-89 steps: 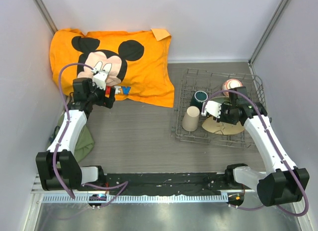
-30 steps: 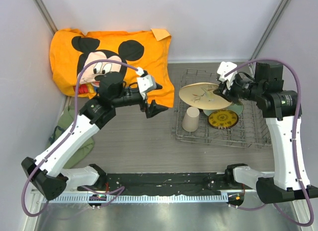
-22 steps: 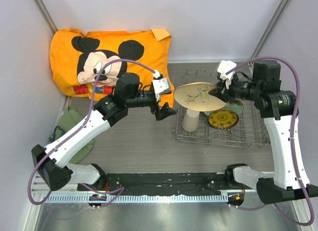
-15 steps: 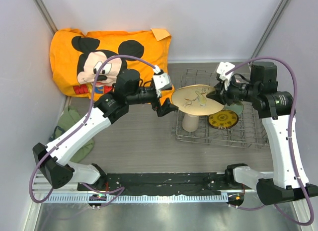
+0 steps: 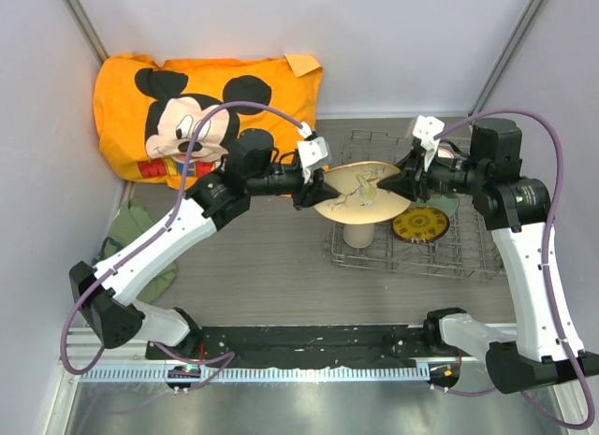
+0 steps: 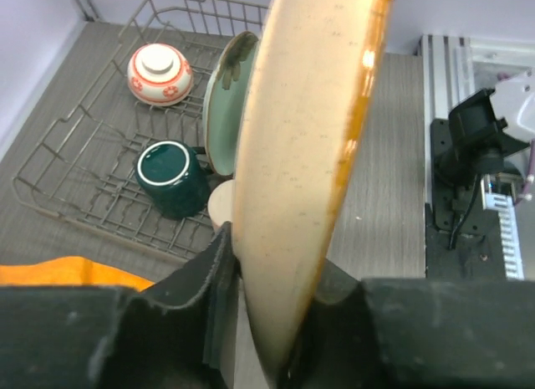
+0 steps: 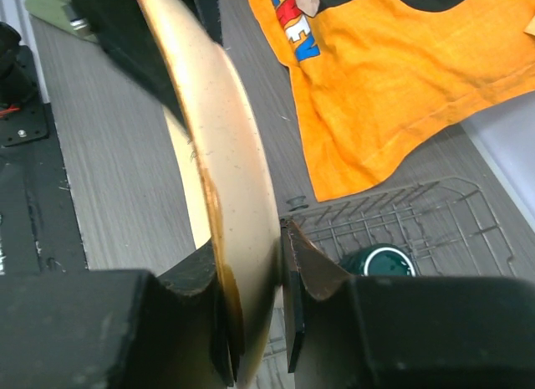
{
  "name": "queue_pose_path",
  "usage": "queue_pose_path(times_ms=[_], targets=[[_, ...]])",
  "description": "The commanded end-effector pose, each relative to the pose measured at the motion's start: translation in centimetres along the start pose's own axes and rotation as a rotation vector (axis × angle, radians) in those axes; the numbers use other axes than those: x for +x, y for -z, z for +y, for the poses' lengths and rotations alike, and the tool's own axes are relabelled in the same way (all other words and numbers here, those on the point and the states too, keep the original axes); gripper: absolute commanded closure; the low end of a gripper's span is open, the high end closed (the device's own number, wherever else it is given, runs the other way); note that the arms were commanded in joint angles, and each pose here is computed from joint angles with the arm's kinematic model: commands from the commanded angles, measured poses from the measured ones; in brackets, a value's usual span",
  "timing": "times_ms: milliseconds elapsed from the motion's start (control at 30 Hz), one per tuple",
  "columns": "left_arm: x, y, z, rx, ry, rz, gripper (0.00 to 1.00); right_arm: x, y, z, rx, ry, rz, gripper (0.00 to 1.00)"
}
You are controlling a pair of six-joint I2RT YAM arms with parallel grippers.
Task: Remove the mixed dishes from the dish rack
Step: Pick up the plate from the dish rack, then place the plate at the center of the board.
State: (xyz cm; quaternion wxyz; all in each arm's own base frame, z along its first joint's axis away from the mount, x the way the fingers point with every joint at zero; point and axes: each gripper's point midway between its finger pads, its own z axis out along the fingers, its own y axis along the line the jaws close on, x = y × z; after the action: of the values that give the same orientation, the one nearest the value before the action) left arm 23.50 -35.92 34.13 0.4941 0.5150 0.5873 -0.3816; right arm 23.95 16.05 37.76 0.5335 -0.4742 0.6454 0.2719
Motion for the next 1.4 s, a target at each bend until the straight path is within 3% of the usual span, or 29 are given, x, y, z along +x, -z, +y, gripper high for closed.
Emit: queue_pose_path(times_ms=[0,67,133,267,567,733,833,867,1133,1367], targets=[[-1.7,0.3,-1.3,0.056,-0.016,-0.044,0.84,-4.7,0.6,0.8,-0.023,0.131,-0.162,0.94],[-1.9,0.4,-1.4,0.057,-0.020,-0.047,1.00,-4.0,0.4,0.6,-0.018,0.125,-0.148,0.92],[-2.1,0.7,-1.7,0.065,-0.020,-0.055,1.00,-3.7,0.3,0.7,-0.017,0.121,-0.145,0.89],[-2.3,1.1,-2.0,0.065,-0.005,-0.062,1.00,-2.7,0.0,0.7,-0.016,0.102,-0.134,0.68],[-4.1,4.1,0.2,-0.057,0.028,-0.126,1.00,-0.4,-0.1,0.8,0.021,0.085,-0.097,0.41],[-4.9,5.9,1.0,-0.102,0.049,-0.179,1.00,0.7,-0.1,0.8,0.043,0.078,-0.080,0.19],[-5.2,7.2,1.6,-0.133,0.079,-0.205,1.00,1.4,-0.2,0.8,0.051,0.069,-0.069,0.16],[-5.0,7.4,1.8,-0.145,0.084,-0.209,1.00,1.5,-0.2,0.8,0.052,0.068,-0.067,0.01],[-5.4,11.0,3.8,-0.281,0.079,-0.243,1.00,1.8,0.1,0.5,0.094,0.064,-0.053,0.00],[-2.1,13.9,6.7,-0.454,0.200,-0.194,1.00,1.5,0.8,-0.4,0.167,0.061,-0.038,0.01]])
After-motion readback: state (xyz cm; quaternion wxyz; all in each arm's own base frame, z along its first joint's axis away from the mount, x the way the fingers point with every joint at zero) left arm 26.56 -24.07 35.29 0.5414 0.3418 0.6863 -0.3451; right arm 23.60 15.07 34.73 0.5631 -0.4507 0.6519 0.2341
